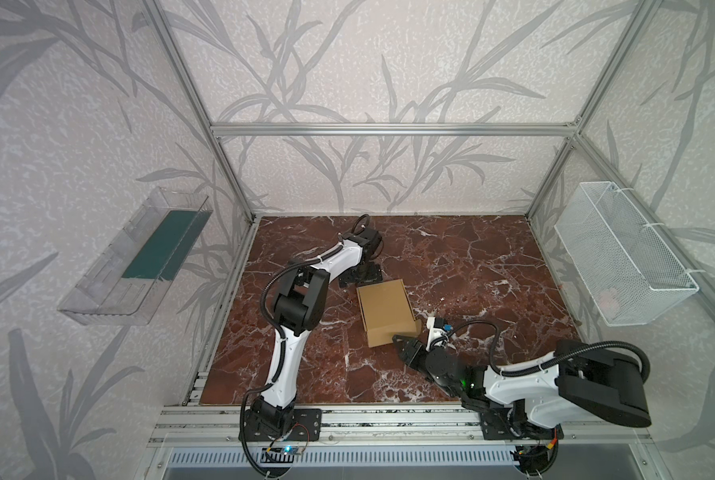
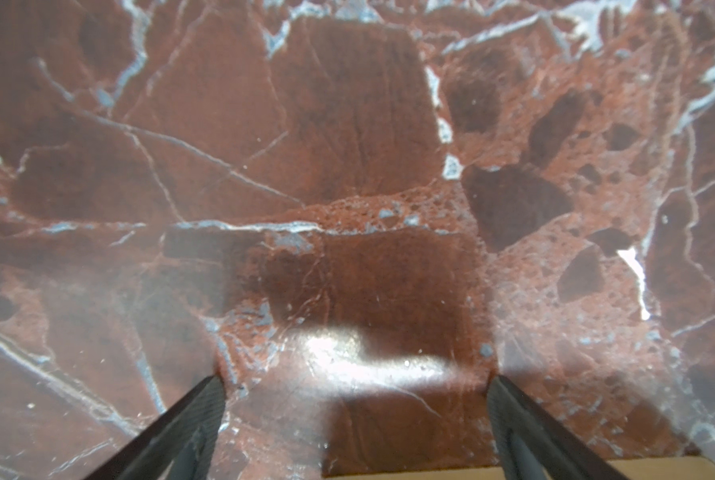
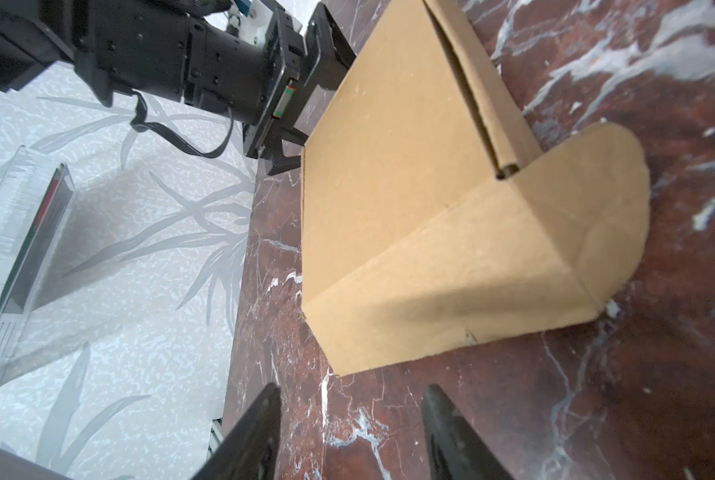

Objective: Fold the paper box

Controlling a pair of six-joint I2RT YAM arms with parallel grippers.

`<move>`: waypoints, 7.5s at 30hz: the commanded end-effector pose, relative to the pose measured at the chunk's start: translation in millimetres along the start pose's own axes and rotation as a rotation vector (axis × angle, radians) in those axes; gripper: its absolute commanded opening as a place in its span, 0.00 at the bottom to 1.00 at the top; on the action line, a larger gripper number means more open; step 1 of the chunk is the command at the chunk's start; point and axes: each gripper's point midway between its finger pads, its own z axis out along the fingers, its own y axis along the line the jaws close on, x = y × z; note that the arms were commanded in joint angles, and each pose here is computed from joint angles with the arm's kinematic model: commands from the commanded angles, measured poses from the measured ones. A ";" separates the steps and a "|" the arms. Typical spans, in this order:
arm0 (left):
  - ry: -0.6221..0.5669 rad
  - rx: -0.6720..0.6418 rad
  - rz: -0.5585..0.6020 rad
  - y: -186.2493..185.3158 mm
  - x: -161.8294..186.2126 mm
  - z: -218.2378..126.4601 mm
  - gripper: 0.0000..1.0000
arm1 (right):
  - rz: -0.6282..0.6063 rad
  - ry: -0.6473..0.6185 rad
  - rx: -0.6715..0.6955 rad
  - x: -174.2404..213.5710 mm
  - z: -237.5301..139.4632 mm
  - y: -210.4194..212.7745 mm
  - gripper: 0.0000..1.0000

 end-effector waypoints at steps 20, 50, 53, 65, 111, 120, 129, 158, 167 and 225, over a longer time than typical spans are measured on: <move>0.121 -0.061 0.039 12.2 35.4 21.9 0.99 | 0.051 -0.131 -0.016 -7.0 21.5 -13.1 0.55; 0.114 -0.070 0.049 12.2 34.9 21.3 0.99 | -0.004 -0.115 -0.006 -9.8 13.3 0.5 0.34; 0.112 -0.073 0.049 12.6 34.4 21.7 0.99 | -0.013 -0.123 0.000 -12.8 9.9 2.0 0.33; 0.100 -0.097 0.060 14.4 34.9 20.7 0.99 | -0.009 -0.124 0.002 -12.4 5.0 3.2 0.28; -0.085 -0.028 0.078 6.9 -1.3 -47.9 0.99 | -0.496 0.158 -0.095 -19.5 -44.4 117.3 0.48; -0.218 0.009 0.049 22.5 -15.0 -102.4 0.99 | -0.502 0.307 -0.034 -10.5 6.0 98.2 0.46; -0.238 0.167 -0.120 52.9 51.2 -129.4 0.99 | -0.456 0.370 0.035 -9.8 43.2 58.2 0.45; -0.190 0.520 -0.274 13.6 176.8 -84.1 0.99 | -0.522 0.355 0.161 -22.5 58.6 35.0 0.44; -0.186 0.564 -0.301 -0.5 184.9 -78.4 0.99 | -0.501 0.356 0.159 -21.9 60.8 30.8 0.45; -0.249 0.652 -0.337 -30.8 190.7 -94.8 0.99 | -0.380 0.374 0.156 -19.3 66.8 7.6 0.44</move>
